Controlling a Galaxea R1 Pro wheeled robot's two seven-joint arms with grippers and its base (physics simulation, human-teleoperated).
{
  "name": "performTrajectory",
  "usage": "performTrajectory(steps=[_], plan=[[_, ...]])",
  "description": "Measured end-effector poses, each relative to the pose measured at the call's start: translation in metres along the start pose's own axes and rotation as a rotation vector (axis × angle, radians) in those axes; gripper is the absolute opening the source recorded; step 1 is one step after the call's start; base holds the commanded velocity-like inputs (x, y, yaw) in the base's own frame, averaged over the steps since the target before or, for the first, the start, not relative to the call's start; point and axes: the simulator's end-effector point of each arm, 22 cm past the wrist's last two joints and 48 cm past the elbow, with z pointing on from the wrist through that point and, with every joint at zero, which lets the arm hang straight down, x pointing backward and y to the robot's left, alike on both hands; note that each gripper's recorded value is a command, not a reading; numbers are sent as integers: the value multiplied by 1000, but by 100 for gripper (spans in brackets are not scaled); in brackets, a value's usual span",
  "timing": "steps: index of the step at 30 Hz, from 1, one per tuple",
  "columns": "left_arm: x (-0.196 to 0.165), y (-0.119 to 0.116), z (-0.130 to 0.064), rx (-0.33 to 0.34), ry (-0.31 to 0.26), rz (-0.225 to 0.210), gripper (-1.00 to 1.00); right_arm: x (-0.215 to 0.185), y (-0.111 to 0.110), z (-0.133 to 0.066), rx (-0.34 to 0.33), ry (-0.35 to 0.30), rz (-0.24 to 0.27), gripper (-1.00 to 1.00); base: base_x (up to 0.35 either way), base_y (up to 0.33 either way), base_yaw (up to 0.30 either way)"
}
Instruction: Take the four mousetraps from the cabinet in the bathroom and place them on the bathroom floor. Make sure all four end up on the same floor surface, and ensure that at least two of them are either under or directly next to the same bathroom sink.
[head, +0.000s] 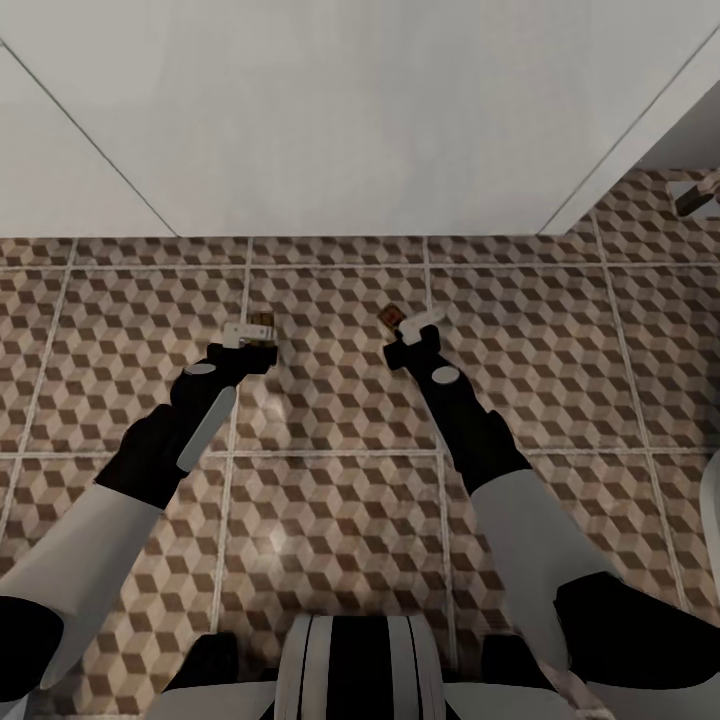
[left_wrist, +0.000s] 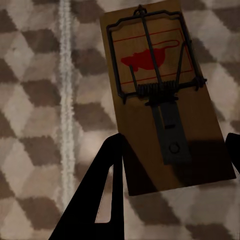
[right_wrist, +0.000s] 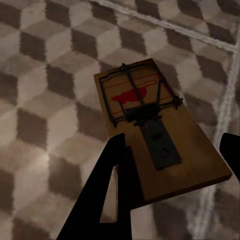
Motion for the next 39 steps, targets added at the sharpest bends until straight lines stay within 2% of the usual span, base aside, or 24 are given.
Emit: performTrajectory(steps=[39], plan=[[3, 0, 0, 0, 4, 1, -100, 6, 2, 1, -1, 5, -3, -100, 98, 0, 0]])
